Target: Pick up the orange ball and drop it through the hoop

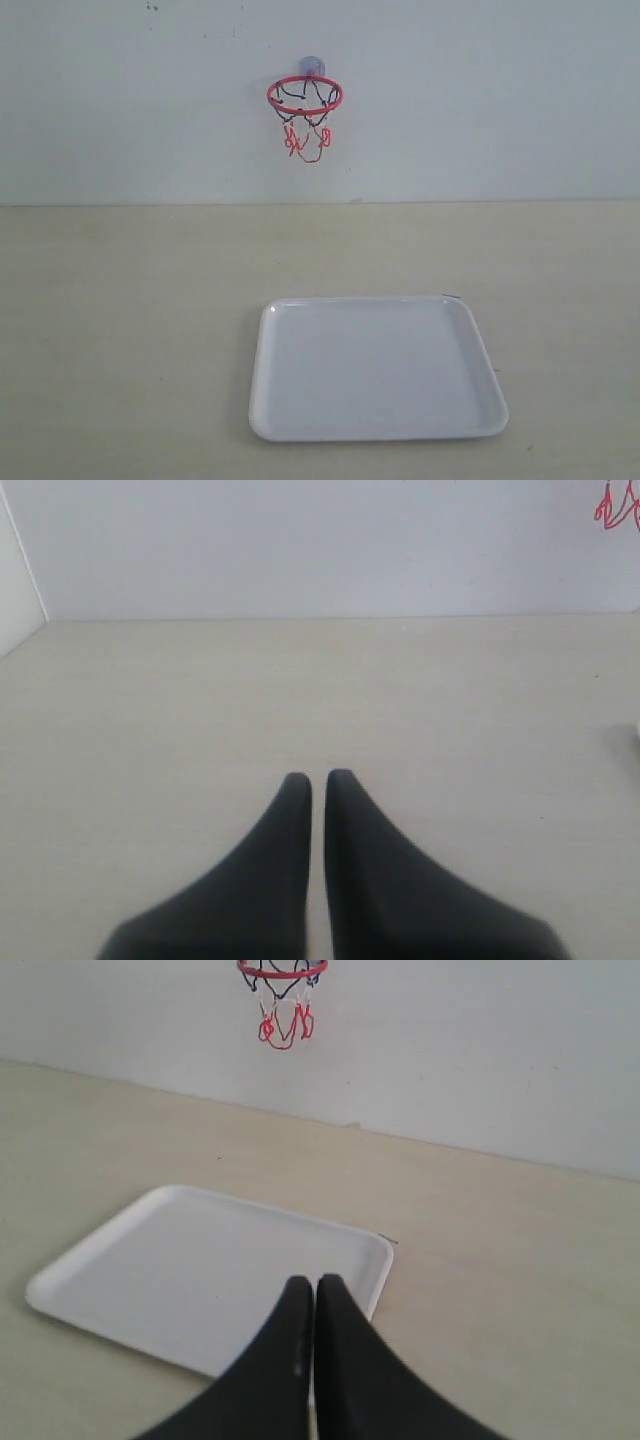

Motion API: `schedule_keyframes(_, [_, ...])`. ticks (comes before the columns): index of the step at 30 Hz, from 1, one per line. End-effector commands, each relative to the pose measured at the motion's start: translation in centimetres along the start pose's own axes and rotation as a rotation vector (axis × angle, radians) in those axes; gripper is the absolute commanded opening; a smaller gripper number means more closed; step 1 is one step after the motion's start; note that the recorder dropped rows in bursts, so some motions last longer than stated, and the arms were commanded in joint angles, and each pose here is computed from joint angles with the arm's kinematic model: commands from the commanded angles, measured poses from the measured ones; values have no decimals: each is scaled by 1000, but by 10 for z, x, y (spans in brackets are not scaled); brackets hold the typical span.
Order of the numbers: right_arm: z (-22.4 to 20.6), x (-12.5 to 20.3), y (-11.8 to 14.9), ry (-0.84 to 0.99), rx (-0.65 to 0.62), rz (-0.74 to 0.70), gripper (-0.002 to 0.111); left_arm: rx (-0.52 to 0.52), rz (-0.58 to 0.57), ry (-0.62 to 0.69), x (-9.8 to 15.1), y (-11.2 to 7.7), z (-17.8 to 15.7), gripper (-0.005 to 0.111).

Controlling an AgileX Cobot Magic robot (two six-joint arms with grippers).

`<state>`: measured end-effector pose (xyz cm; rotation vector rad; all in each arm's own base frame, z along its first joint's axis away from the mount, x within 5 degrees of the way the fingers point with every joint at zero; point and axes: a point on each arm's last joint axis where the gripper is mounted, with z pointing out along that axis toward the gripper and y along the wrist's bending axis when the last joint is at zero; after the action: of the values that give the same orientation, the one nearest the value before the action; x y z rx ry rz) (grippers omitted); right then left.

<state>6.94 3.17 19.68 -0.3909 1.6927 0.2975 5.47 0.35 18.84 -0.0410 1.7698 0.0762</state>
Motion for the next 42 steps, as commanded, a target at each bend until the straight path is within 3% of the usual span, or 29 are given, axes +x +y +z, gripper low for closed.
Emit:
schedule_keyframes(1, [-1, 5, 0, 57, 3, -10, 0, -3, -1, 2, 1, 0, 0, 4])
schedule_keyframes(8, [-15, 10, -12, 55, 202, 8, 0, -3, -1, 2, 1, 0, 0, 4])
schedule_keyframes(16, [-23, 18, -17, 97, 340, 65, 0, -4, -1, -1, 1, 0, 0, 4])
schedule_keyframes(42, [-23, 18, -18, 93, 353, 94, 0, -4, -1, -1, 1, 0, 0, 4])
